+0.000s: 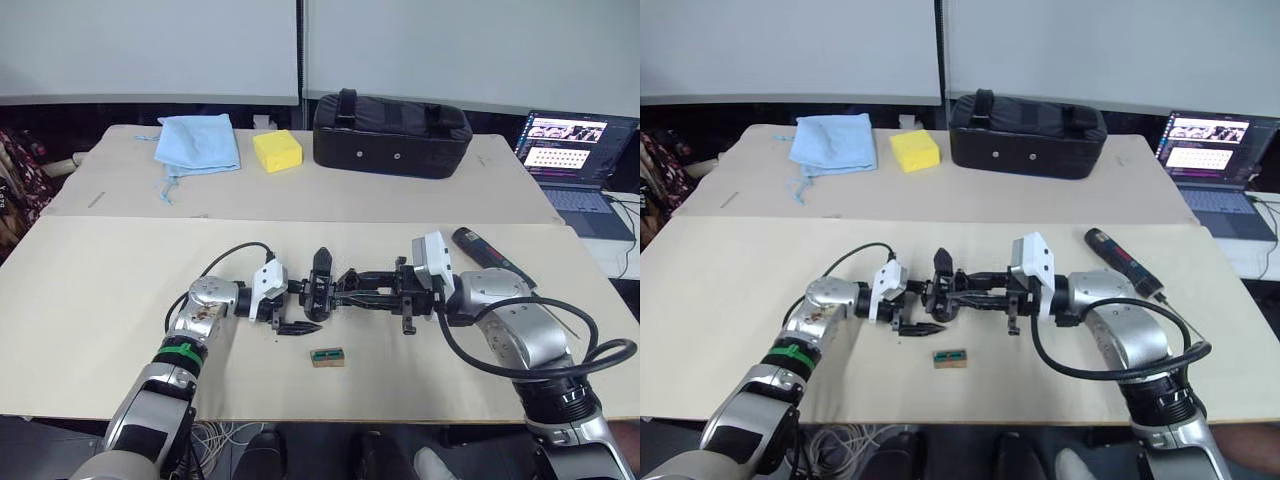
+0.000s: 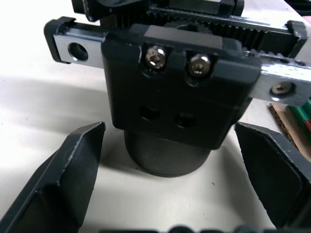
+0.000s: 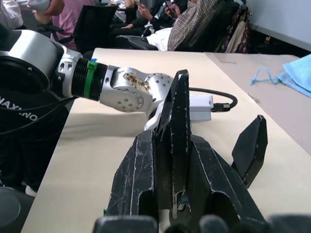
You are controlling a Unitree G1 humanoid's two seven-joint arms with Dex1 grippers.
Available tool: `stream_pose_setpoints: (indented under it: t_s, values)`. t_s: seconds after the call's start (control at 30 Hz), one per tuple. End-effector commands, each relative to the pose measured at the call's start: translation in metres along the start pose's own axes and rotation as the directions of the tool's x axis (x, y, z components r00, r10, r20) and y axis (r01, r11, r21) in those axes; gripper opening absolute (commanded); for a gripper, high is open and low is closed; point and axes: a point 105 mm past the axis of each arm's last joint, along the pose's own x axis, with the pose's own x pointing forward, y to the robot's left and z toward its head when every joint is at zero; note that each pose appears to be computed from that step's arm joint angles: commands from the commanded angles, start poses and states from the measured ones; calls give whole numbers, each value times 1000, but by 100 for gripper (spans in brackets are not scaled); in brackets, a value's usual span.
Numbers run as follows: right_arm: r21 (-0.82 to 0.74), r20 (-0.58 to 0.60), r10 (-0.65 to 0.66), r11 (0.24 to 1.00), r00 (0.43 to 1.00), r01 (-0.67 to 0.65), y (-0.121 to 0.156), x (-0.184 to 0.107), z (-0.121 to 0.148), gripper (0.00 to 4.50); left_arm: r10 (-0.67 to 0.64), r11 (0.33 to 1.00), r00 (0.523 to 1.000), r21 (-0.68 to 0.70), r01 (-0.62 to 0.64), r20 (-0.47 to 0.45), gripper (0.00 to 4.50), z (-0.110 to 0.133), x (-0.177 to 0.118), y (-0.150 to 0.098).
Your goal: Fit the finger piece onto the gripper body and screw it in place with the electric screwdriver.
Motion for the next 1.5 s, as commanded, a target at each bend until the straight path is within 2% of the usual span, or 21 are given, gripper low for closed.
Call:
stream_pose_setpoints:
  t_s: [0.03, 0.07, 0.1, 0.33, 0.63, 0.9, 1.5]
  values:
    - [-35, 14, 2, 999, 1000, -1, 2, -1, 9, 41, 1, 1000, 1000, 30, -2, 6, 265, 5, 3, 3]
    - [-35, 15, 3, 999, 1000, -2, 2, -1, 9, 41, 1, 1000, 1000, 30, -1, 6, 226, 5, 4, 2]
    - [-36, 17, 4, 999, 1000, -3, 3, 0, 10, 41, 5, 1000, 1000, 30, -5, -3, 224, 4, 4, 3]
    - [-38, 46, 5, 999, 999, -4, 0, 16, 13, 41, 8, 998, 1000, 55, -7, -13, 224, 4, 8, 1]
    - [-18, 14, -29, 999, 999, 29, -11, 39, 0, 41, -15, 999, 997, 29, 17, -73, 224, -7, 7, -4]
    - [-13, -29, -13, 1000, 1000, 12, -8, 43, -12, 41, -27, 999, 994, 20, 29, -103, 224, -12, 6, -7]
    - [68, -112, -37, 997, 993, 45, -14, 45, -40, 41, -26, 1000, 994, 2, 26, -108, 224, -18, 3, -13]
